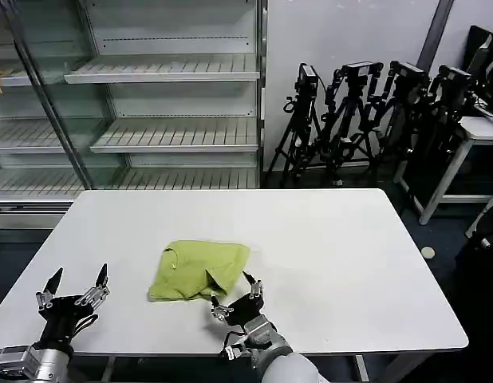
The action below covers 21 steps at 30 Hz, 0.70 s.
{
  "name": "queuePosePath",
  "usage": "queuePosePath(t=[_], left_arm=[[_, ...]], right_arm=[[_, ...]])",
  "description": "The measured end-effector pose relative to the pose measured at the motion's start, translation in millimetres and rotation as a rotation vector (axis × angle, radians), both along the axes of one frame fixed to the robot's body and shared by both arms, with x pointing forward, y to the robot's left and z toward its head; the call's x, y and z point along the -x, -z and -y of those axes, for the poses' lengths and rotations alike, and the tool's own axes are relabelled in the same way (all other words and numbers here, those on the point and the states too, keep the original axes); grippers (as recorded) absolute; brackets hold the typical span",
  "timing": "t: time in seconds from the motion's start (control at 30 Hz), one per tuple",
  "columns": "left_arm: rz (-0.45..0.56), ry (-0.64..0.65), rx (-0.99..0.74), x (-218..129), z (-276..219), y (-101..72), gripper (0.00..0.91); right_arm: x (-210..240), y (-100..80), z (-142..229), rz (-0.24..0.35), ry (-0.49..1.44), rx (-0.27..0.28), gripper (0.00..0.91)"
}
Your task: Fold and organize the clothes.
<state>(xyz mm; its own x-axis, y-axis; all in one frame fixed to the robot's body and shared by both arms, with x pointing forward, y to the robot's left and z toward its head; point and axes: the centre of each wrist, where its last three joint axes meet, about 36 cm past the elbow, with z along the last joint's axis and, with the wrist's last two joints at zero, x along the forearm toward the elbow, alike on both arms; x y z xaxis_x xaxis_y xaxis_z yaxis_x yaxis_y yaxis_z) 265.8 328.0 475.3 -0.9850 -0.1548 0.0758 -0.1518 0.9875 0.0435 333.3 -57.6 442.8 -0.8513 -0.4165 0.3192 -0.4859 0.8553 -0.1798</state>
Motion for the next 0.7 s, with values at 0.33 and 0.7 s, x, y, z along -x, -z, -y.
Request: queuePosePath(t=[0.33,0.7], left_arm=[[-0.001,0.001,0.004,-1.2,0.3,1.7,0.907],[0.001,0.008,0.005,-4.1,0.4,1.6,0.907]], right_arm=[[1.2,5.8,2.4,-0.003,0.045,0.022,0.333],[1.4,9.9,10.4,-0.013,0.085,0.031,0.000]])
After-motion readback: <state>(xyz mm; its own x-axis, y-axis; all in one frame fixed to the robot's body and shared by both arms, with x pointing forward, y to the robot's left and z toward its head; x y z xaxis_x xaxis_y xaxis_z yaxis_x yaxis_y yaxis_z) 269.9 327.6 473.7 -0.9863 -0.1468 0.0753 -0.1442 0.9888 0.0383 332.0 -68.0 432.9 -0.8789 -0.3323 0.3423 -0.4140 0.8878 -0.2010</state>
